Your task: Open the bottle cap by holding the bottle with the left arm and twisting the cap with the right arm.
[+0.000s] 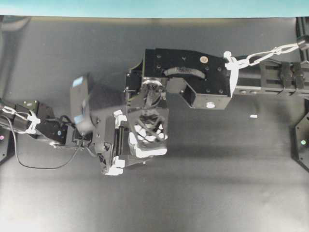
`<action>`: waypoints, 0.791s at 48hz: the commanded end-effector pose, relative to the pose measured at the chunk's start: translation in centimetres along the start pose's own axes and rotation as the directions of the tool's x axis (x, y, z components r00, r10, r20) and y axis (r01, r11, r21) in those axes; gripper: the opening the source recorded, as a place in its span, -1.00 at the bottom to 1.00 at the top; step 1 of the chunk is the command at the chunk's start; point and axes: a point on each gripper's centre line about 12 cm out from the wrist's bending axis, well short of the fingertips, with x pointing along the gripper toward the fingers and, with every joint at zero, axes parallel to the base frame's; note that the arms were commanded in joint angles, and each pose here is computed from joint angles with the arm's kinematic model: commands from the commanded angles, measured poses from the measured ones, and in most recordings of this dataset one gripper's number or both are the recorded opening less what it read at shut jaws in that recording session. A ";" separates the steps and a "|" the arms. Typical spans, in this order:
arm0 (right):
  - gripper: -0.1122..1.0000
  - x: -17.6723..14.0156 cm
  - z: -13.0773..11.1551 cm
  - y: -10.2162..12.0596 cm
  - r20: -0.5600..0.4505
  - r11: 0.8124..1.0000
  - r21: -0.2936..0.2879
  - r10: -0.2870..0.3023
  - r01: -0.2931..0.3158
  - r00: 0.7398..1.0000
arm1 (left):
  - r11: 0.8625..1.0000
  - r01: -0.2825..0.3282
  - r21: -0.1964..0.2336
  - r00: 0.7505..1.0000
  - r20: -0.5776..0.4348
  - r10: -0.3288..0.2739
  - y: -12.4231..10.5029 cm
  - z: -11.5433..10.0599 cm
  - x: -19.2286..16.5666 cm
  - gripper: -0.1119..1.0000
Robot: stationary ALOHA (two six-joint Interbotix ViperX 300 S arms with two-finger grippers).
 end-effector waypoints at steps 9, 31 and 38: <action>-0.11 -0.3 0.3 0.9 0.025 0.990 -0.140 -0.016 0.020 1.000 | 1.000 0.000 -0.004 1.000 0.014 0.000 0.0 0.4 0.1 0.71; -0.11 0.1 0.3 1.9 0.013 0.961 -0.275 -0.032 0.034 0.999 | 1.000 0.003 -0.004 1.000 0.011 -0.003 -0.1 0.4 0.2 0.71; -0.11 0.2 0.4 1.9 0.024 0.965 -0.258 -0.036 0.041 0.999 | 1.000 0.001 -0.005 1.000 0.008 -0.001 0.0 0.4 0.2 0.71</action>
